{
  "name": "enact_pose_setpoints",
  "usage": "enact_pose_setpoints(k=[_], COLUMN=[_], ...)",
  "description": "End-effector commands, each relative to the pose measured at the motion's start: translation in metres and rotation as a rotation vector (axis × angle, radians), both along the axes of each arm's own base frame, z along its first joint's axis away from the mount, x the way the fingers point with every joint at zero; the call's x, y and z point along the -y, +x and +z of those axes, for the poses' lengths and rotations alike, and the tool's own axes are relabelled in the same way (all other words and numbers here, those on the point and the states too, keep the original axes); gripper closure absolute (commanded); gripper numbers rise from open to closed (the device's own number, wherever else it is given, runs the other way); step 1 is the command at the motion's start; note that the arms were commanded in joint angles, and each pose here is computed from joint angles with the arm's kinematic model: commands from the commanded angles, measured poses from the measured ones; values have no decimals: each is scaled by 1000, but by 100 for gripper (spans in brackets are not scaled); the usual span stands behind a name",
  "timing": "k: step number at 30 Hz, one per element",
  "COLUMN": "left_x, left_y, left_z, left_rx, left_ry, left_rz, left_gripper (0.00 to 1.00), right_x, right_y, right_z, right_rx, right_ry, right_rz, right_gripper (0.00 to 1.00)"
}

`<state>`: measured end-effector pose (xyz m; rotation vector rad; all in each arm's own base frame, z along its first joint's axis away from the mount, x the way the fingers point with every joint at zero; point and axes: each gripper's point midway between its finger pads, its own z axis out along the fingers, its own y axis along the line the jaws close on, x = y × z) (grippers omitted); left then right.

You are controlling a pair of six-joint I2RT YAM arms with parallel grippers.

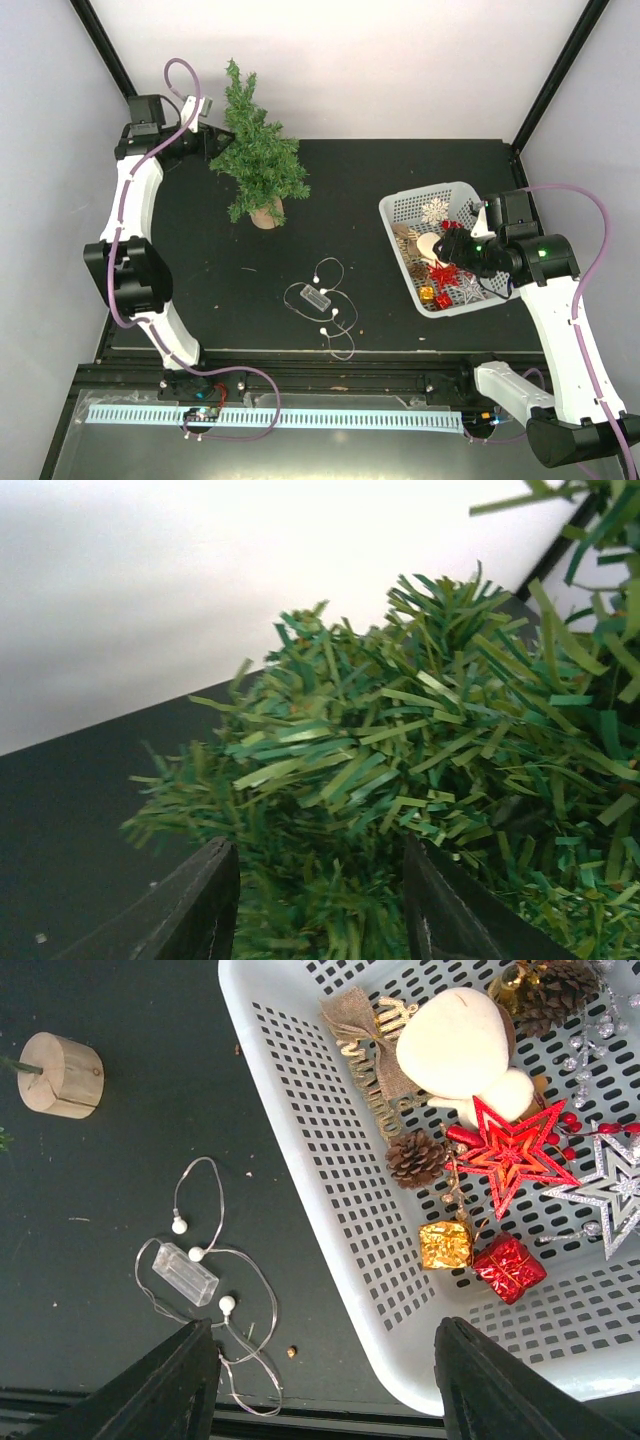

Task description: Decorate the small christmas tree

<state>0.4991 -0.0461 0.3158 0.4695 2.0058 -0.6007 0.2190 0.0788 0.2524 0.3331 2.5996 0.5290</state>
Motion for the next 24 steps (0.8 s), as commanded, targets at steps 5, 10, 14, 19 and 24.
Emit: enact_pose_setpoints(k=[5,10,14,19,24], left_x=[27,27,31,39,48], left_y=[-11,-9,-14,-27,-41], left_z=[4,-1,5,16,29], left_rx=[-55,-76,-76,-79,-99], left_ry=[-182,-190,-221,-310,-436], left_rz=[-178,-178,-202,-242,-276], left_gripper=[79,99,98,98,99], right_x=[0,-1,-2,-3,-6], right_y=[4,6,5,3,3], right_z=[1,0,-2,-4,-6], right_rx=[3,0,-5,-6,-8], right_ry=[-2,7,14,26,42], right_rz=[-13,-13,-14,-15,-15], right_gripper=[40,40,40,40,40])
